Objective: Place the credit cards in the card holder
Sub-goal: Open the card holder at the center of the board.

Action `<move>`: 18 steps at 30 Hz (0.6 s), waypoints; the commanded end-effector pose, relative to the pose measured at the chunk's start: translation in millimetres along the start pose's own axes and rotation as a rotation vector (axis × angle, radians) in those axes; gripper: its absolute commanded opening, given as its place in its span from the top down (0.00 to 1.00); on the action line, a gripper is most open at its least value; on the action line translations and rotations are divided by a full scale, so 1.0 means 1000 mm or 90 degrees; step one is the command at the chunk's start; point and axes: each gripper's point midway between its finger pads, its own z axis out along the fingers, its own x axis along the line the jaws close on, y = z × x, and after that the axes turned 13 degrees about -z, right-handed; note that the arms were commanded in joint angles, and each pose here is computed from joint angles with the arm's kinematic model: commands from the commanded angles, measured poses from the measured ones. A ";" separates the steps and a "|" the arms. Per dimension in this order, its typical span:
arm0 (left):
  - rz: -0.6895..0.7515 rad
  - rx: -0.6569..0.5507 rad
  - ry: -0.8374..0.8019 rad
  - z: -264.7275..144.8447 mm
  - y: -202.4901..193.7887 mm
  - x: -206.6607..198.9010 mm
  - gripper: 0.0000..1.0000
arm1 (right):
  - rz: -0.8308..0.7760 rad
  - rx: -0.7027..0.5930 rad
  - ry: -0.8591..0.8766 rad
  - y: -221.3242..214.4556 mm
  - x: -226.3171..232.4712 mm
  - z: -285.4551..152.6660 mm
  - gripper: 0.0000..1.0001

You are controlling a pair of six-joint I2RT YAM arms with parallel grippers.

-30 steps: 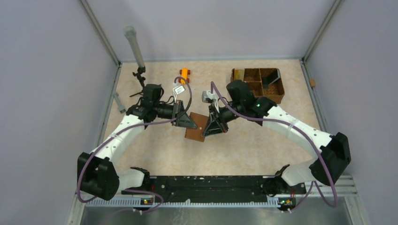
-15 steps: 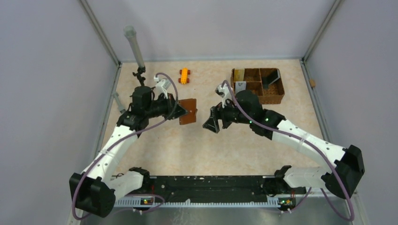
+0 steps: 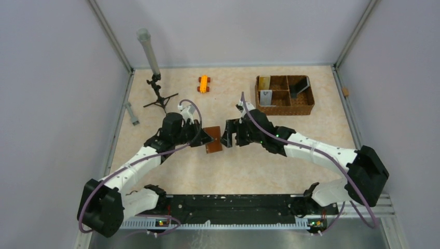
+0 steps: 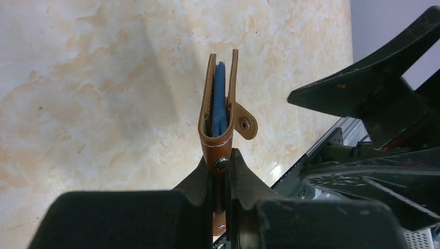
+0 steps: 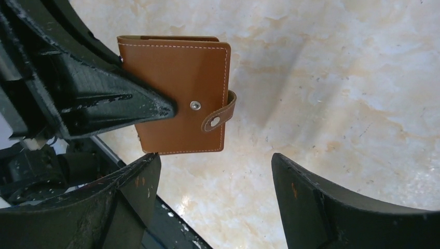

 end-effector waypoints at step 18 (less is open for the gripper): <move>-0.028 -0.025 -0.028 0.016 0.000 -0.006 1.00 | 0.015 0.031 -0.062 -0.016 -0.007 0.054 0.36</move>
